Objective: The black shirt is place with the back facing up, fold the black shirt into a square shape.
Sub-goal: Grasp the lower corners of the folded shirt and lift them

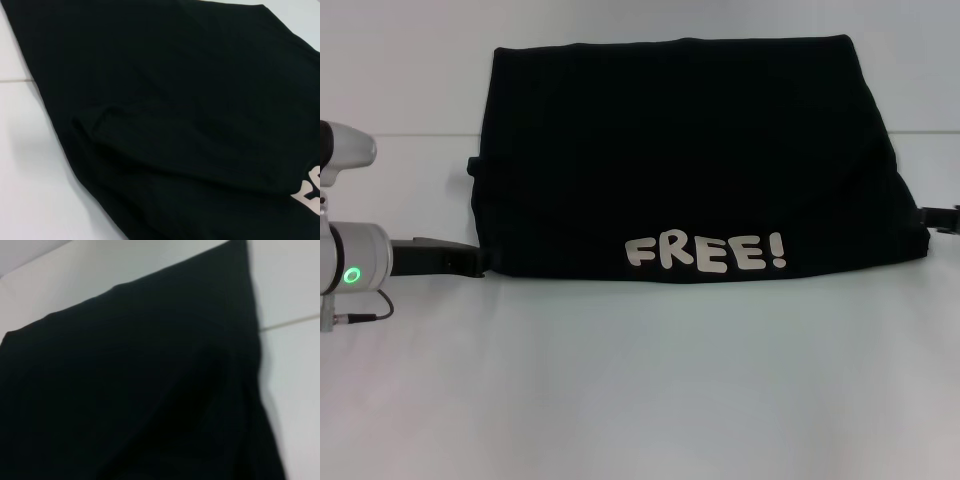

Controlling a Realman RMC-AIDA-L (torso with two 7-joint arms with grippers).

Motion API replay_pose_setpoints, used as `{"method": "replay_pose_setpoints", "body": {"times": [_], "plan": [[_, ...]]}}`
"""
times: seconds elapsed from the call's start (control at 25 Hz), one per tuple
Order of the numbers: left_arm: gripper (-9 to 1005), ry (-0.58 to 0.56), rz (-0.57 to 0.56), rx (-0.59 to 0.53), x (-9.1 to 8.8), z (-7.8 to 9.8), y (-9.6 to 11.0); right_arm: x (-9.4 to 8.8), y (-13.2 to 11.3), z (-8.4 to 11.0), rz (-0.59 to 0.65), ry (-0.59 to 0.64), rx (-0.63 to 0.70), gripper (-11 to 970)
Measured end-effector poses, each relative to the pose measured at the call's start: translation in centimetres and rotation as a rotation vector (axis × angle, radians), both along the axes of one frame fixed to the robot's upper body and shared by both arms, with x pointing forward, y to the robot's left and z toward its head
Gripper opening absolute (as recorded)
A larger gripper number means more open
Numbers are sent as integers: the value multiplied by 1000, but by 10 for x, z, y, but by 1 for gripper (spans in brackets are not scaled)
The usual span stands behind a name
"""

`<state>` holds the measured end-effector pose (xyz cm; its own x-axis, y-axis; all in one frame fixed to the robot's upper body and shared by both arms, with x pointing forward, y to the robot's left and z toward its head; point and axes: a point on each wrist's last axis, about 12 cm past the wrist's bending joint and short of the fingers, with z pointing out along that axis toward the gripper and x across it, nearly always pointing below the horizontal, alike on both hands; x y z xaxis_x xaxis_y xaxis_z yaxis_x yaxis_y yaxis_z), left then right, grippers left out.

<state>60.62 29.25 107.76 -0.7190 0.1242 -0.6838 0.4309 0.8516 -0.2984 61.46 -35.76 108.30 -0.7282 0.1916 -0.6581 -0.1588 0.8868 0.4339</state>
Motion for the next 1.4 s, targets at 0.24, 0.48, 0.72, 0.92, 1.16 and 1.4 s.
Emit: {"method": "replay_pose_setpoints", "body": {"times": [0.24,0.48,0.72,0.92,1.16,1.4], "plan": [[0,-4,1,3,2,1,0,9,26,-6,42,6,-46,572],[0,-5,2,5,2,1,1,8,27,-11,32,13,-60,528],[0,-6,4,8,2,0,1,4,25,-15,30,20,-63,444],[0,-5,5,7,2,0,1,-1,24,-17,40,27,-54,310],[0,-6,7,9,1,-1,1,-6,21,-18,45,21,-37,174],[0,4,11,-1,-2,-1,3,-12,14,-19,50,22,-37,71]]}}
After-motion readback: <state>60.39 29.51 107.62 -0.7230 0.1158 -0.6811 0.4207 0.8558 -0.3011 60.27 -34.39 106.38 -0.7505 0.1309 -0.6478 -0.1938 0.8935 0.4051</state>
